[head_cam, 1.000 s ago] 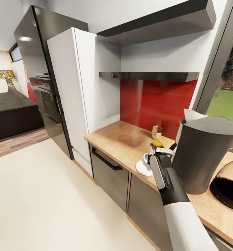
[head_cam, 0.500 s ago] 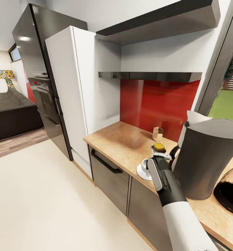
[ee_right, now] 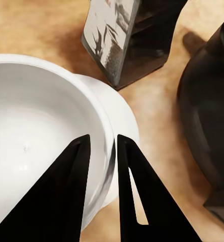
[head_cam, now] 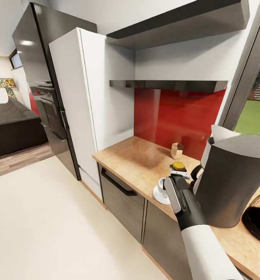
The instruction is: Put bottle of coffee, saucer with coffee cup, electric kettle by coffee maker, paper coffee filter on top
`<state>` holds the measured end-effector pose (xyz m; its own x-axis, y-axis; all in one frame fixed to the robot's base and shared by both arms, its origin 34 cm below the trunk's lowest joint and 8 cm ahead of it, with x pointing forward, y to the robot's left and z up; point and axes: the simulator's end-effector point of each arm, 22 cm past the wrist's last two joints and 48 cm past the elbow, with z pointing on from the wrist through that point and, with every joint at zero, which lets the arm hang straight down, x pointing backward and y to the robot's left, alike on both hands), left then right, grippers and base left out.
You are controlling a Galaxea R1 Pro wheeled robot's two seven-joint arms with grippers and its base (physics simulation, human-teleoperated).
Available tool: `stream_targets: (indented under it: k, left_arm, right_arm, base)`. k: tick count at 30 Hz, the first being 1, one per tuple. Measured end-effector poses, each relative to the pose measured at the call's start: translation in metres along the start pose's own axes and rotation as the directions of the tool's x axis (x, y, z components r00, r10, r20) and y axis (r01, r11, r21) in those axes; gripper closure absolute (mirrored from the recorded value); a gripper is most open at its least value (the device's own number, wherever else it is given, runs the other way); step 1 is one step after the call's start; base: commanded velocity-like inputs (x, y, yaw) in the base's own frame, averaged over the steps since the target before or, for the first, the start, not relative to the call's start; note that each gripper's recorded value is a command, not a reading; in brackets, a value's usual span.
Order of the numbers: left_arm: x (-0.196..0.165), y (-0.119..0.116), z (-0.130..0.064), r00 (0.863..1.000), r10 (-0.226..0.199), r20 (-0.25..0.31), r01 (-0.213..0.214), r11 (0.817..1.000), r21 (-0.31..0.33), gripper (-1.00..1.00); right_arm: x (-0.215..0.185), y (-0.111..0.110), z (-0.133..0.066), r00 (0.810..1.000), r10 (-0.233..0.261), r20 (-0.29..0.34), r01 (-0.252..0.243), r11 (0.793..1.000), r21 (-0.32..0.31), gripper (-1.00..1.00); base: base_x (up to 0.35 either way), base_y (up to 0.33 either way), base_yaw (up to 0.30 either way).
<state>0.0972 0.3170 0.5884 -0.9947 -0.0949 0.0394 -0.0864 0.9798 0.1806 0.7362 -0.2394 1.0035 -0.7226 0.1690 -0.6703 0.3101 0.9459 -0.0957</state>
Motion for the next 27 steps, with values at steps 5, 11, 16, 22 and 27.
stream_targets:
  k: [5, 11, 16, 22, 27]
  left_arm:
    - [0.0000, 0.0000, 0.0000, 1.000, 0.000, 0.000, 0.000, 1.000, 0.000, -1.00]
    - [-0.0001, 0.0000, 0.0000, 1.000, 0.000, 0.000, 0.000, 1.000, 0.000, -1.00]
    - [0.0002, 0.0000, 0.0000, 1.000, 0.000, 0.000, 0.000, 1.000, 0.000, -1.00]
    - [0.0002, 0.0006, 0.0000, 1.000, 0.000, 0.001, 0.000, 1.000, -0.001, -1.00]
    - [-0.0003, 0.0015, 0.0001, 1.000, 0.001, 0.002, -0.001, 1.000, -0.002, -1.00]
  right_arm:
    - [-0.0001, -0.0004, 0.0001, 1.000, 0.000, 0.000, 0.000, 1.000, 0.001, 1.00]
    - [0.0002, -0.0015, 0.0005, 1.000, 0.000, -0.001, 0.000, 1.000, 0.005, 1.00]
    - [0.0008, -0.0012, 0.0009, 1.000, -0.001, -0.002, 0.001, 1.000, 0.004, -1.00]
    - [0.0009, -0.0007, 0.0008, 1.000, 0.000, -0.002, 0.000, 1.000, 0.002, -1.00]
    - [0.0004, 0.0000, 0.0005, 1.000, -0.001, -0.001, 0.001, 1.000, 0.001, -1.00]
  base:
    - [0.001, 0.000, 0.000]
    - [0.000, 0.000, 0.000]
    - [0.000, 0.000, 0.000]
    - [0.000, 0.000, 0.000]
    - [0.000, 0.000, 0.000]
